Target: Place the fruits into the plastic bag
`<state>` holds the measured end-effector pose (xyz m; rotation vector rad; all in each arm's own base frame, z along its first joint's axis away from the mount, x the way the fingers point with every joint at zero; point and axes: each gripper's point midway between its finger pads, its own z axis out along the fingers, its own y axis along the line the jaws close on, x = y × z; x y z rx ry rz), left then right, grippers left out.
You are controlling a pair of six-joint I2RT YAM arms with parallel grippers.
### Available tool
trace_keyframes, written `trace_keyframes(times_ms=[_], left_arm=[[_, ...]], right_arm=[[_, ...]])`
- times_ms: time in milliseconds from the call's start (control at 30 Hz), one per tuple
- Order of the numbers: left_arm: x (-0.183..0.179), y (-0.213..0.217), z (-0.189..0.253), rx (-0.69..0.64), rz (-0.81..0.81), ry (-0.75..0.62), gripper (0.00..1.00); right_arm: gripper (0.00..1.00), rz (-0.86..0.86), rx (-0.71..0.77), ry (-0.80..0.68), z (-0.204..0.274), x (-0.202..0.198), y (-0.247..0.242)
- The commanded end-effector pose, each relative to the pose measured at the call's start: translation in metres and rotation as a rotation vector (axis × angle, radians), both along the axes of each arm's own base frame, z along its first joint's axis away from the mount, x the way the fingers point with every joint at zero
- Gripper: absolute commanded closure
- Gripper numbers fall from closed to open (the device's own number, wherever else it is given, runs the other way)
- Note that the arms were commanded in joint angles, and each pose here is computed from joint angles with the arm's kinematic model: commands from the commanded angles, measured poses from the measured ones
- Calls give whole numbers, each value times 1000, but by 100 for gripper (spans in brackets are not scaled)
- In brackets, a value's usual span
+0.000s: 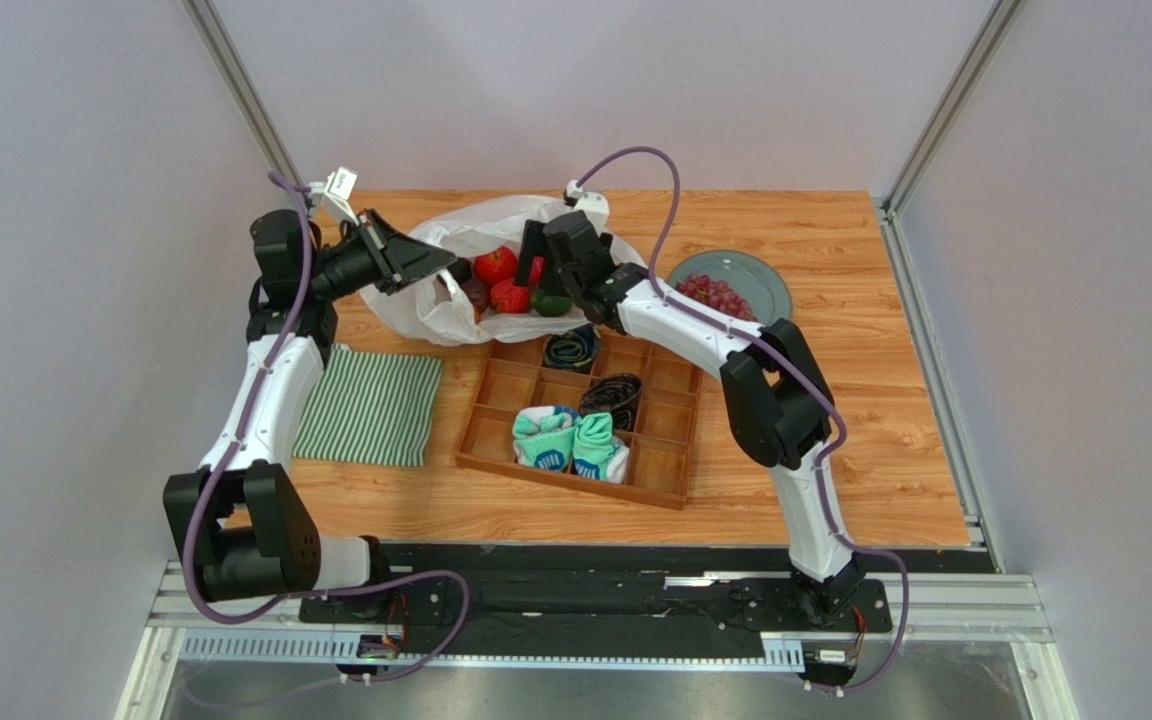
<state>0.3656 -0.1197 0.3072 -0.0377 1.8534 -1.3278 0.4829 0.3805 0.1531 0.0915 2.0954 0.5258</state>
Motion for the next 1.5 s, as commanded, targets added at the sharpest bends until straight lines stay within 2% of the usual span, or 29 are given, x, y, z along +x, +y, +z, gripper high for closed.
trace_keyframes(times_ms=[0,67,100,167,233,267,333,367,467,533,667,800,1000,1167,1467], left_arm=[[-10,-1,24,8,-15,-91,100],[-10,0,25,9,-12,-93,100],[-10,-1,24,9,-15,-93,100],[-10,-1,24,8,-15,-92,100],[-10,-1,24,9,-15,-93,100],[-10,0,24,9,-12,-92,100],[-10,-1,24,8,-15,-92,100],[-10,-1,24,7,-15,-89,100],[-10,0,24,8,-12,-92,100],[-10,0,24,7,-13,-91,100],[-10,0,24,7,-12,-93,100],[-9,0,24,8,-9,-92,100],[-10,0,23,9,-9,-87,100],[-9,0,22,9,-8,-85,100],[-8,0,20,13,-8,-84,100]], right_arm=[[8,14,10,-76,36,-9,-7],[9,65,38,-132,58,-15,-4],[10,111,32,-121,48,-24,-3],[11,165,88,-199,79,-33,0],[12,222,74,-203,70,-49,-4],[12,231,98,-259,93,-55,-8],[14,250,59,-281,89,-66,-21],[16,251,64,-324,110,-73,-29],[24,232,-78,-325,102,-82,-58],[31,158,-150,-330,110,-77,-89],[37,30,-279,-195,84,-71,-158],[40,-94,-277,-74,67,-59,-227],[46,-232,-240,149,19,-52,-302],[54,-246,-232,305,-30,-51,-323],[60,-255,-277,375,-70,-33,-332]])
